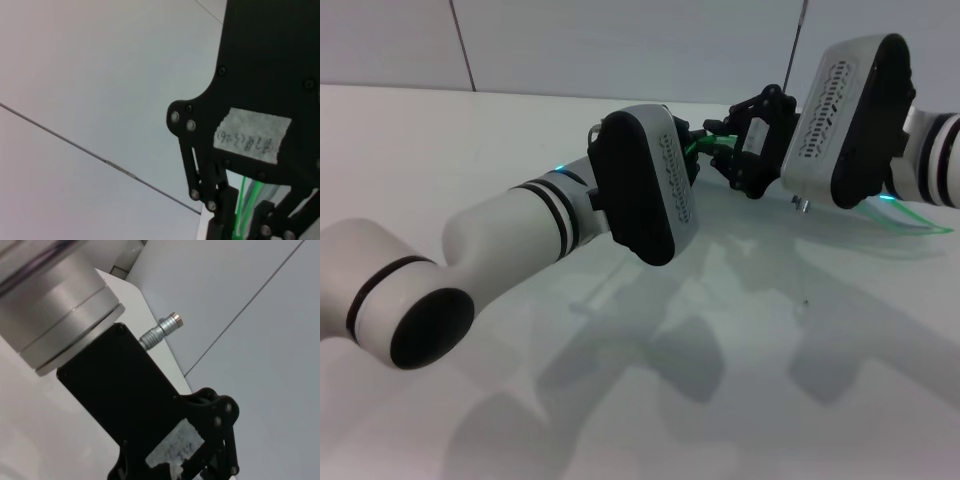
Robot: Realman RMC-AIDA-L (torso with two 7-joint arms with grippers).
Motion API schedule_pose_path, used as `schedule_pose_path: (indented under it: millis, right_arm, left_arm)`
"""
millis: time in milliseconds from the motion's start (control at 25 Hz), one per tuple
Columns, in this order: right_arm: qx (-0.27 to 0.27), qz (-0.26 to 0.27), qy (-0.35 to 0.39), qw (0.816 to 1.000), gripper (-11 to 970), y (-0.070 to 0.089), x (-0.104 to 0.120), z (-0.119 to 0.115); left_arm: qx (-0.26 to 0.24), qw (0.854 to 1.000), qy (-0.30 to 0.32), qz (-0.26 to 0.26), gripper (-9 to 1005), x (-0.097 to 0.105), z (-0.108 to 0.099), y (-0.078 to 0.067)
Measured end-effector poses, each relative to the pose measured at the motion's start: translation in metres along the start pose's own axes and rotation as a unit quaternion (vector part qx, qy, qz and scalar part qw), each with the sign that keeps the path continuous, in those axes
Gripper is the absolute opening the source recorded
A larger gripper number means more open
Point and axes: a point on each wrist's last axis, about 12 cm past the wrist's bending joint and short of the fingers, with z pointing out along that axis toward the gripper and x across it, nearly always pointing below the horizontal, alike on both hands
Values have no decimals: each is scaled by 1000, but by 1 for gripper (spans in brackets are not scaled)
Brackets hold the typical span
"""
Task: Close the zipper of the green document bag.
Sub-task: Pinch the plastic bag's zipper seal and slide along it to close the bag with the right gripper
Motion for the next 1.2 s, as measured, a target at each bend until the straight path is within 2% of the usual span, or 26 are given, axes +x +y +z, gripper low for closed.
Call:
schedule_pose_path:
  millis: [880,1200]
  right_arm:
    - [-12,1,5,1000,147,0,1,4]
    - [-9,7,5,1000,95,-1,1,3]
  left_arm:
    - [-2,1000,0,-1,54,0,0,1]
    - [-2,1000,0,0,53,0,-1,1]
